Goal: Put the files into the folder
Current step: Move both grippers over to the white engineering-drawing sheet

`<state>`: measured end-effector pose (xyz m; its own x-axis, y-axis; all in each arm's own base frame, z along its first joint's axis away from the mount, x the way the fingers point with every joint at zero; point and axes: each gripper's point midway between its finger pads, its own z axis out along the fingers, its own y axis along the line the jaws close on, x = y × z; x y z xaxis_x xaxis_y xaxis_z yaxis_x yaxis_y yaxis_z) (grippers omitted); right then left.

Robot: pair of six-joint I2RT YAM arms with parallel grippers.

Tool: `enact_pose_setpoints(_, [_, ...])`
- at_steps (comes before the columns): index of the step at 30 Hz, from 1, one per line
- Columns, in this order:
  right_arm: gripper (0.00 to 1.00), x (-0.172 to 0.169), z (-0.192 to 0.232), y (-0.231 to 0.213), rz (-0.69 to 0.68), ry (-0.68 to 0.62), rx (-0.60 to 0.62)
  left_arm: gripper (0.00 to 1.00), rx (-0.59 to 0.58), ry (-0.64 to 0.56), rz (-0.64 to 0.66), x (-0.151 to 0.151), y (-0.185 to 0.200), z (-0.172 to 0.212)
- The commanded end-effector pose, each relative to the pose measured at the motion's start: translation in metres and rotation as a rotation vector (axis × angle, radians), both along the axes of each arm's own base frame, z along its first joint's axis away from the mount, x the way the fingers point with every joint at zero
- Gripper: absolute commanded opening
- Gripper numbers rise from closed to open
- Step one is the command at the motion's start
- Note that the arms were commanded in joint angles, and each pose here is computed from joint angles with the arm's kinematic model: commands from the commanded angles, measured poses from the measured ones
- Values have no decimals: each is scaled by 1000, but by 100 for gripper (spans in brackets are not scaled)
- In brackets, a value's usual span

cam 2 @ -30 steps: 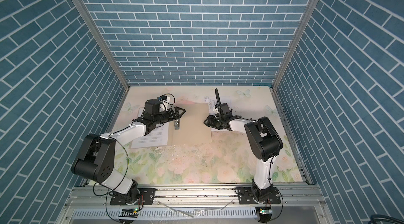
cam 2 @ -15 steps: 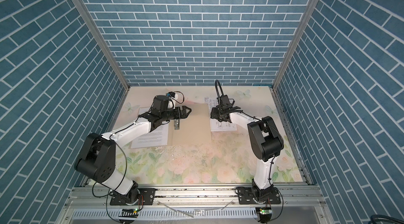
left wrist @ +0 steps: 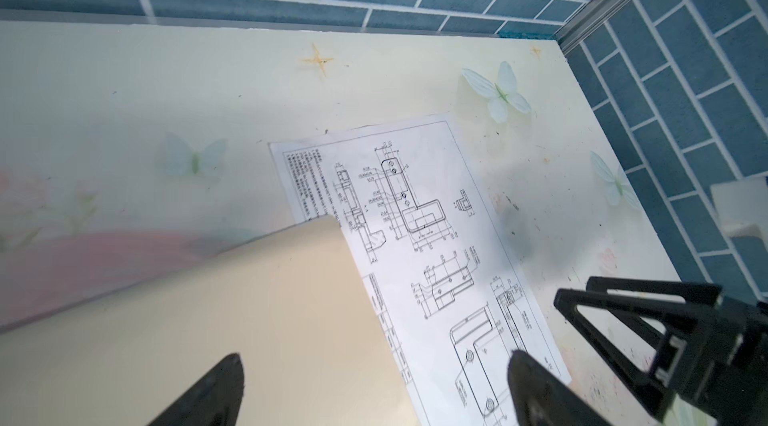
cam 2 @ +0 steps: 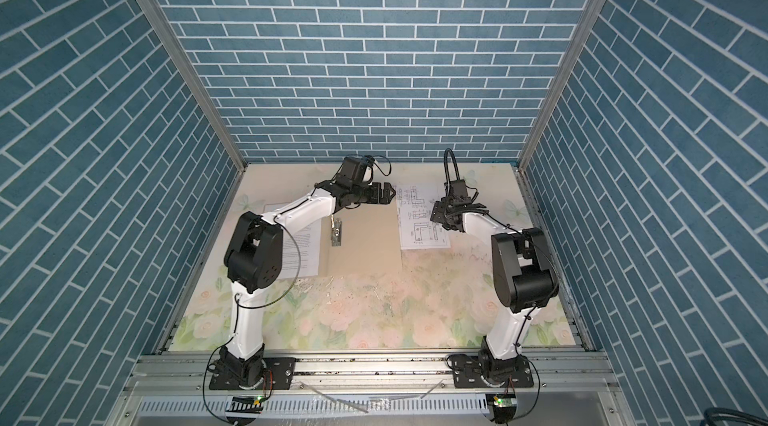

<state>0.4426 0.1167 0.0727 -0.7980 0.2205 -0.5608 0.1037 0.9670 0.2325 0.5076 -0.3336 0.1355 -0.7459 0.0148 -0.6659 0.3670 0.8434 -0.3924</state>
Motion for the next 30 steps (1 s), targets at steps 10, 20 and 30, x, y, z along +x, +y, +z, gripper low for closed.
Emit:
enact_pose_setpoints(10, [75, 7, -15, -9, 18, -9, 88, 100, 86, 86, -66, 45, -38, -50])
enact_pose_setpoints(20, [75, -3, -27, -8, 16, 28, 145, 100, 98, 135, -40, 49, -38, -84])
enact_pose_setpoints(30, [72, -12, -43, -1, 16, 88, 200, 100, 50, 181, -54, 46, -47, -109])
